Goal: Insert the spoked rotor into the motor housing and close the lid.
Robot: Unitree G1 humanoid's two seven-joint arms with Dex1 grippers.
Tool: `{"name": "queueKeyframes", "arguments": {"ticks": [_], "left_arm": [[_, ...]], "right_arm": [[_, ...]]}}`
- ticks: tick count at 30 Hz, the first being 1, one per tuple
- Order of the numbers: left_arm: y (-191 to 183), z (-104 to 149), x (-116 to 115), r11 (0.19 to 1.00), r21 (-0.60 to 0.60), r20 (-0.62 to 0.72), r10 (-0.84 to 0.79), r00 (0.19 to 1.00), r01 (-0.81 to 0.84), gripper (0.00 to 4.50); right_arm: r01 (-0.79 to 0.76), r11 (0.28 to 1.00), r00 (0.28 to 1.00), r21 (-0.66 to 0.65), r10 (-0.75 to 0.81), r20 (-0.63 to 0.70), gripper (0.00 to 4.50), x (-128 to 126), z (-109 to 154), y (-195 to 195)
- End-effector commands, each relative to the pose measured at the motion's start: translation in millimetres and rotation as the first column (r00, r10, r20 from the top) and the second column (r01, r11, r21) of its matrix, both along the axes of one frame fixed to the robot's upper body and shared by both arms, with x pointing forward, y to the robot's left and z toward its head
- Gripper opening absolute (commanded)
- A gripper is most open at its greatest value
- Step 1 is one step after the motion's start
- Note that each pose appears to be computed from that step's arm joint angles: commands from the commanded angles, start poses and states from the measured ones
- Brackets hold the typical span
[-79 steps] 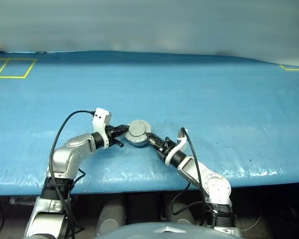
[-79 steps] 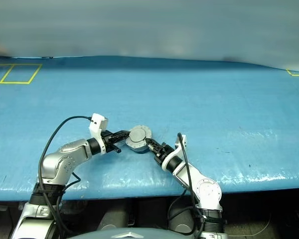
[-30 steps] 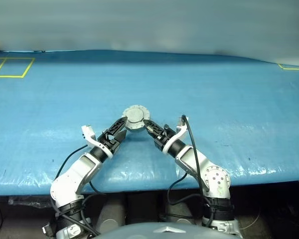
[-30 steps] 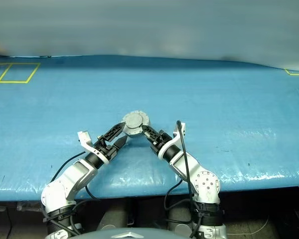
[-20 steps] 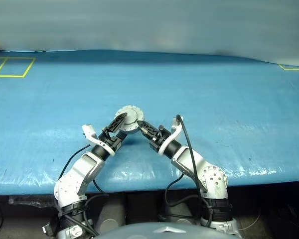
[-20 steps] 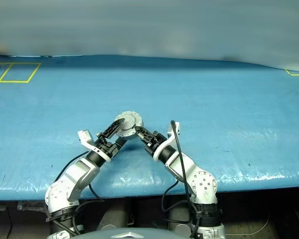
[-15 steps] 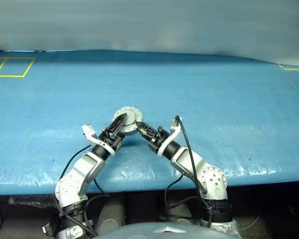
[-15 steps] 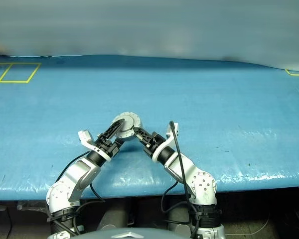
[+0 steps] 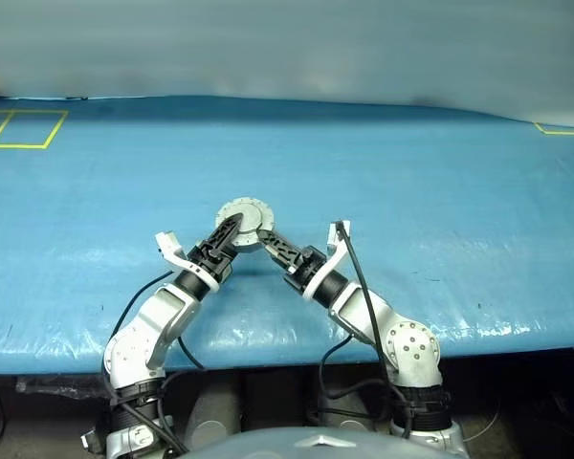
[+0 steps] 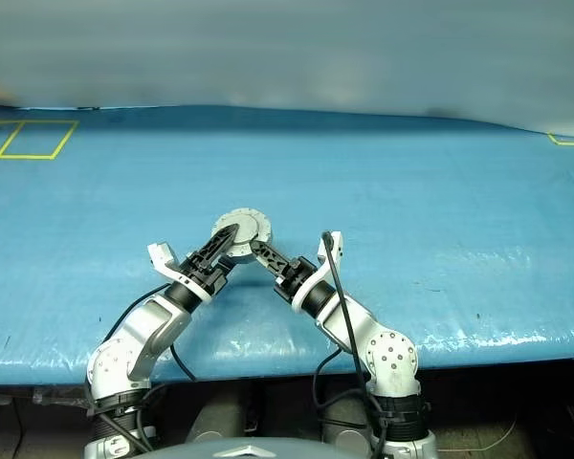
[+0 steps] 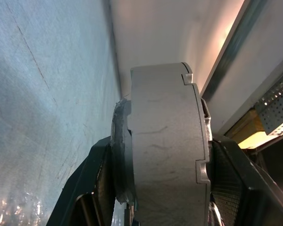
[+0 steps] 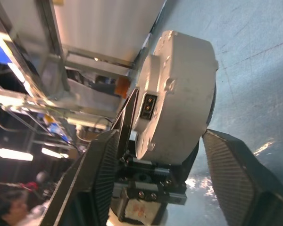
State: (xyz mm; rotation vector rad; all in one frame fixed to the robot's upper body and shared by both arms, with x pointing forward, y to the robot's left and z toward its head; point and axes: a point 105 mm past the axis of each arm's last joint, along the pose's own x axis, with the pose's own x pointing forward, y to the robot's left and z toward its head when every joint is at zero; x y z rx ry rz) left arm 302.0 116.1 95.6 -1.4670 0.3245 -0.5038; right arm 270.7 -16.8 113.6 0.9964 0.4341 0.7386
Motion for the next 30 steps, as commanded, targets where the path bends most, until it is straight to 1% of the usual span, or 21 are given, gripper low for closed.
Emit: {"name": "queueKeyframes", "arguments": {"ticks": [1,2,6,9,11,13,16,21,26,30], "left_arm": [[-2.7,19.0,12.7,0.999,0.045,0.088,-0.007,0.996,0.003,2.42],[-2.3,18.3,17.3,0.997,0.076,0.090,-0.005,0.996,-0.002,2.42],[0.2,20.6,30.2,0.994,0.112,0.109,0.002,0.994,-0.014,2.42],[2.8,20.8,48.7,0.984,0.172,0.122,0.021,0.992,-0.042,2.42],[3.8,20.7,61.8,0.975,0.214,0.134,0.037,0.990,-0.065,2.42],[5.1,22.4,72.7,0.971,0.222,0.145,0.056,0.988,-0.087,2.42],[11.4,23.3,98.5,0.936,0.306,0.170,0.128,0.977,-0.176,2.42],[12.6,30.8,133.0,0.918,0.313,0.171,0.199,0.965,-0.245,2.42],[9.1,35.5,155.6,0.888,0.365,0.154,0.239,0.959,-0.280,2.42],[12.8,30.1,163.4,0.847,0.428,0.133,0.287,0.949,-0.316,2.42]], "right_arm": [[0.033,0.981,0.976,-0.189,0.010,0.219,4.23,-3.6,9.4,-2.4],[0.052,0.965,0.960,-0.256,0.023,0.279,4.49,-4.3,8.4,-3.8],[0.103,0.920,0.909,-0.379,0.068,0.411,4.50,-6.5,5.8,-5.8],[0.212,0.847,0.841,-0.487,0.096,0.533,4.50,-5.9,1.2,-14.5],[0.283,0.804,0.811,-0.523,0.090,0.577,4.50,-4.6,-2.0,-20.9],[0.330,0.789,0.811,-0.519,0.045,0.584,4.50,-2.4,-4.2,-26.2],[0.336,0.785,0.819,-0.520,0.029,0.574,4.50,-3.2,-9.4,-29.7],[0.348,0.769,0.823,-0.537,0.024,0.568,4.50,-3.4,-14.7,-31.5],[0.358,0.750,0.822,-0.556,0.029,0.569,4.50,-4.0,-18.7,-31.3],[0.364,0.733,0.822,-0.575,0.038,0.568,4.50,-4.2,-21.9,-31.1]]}}
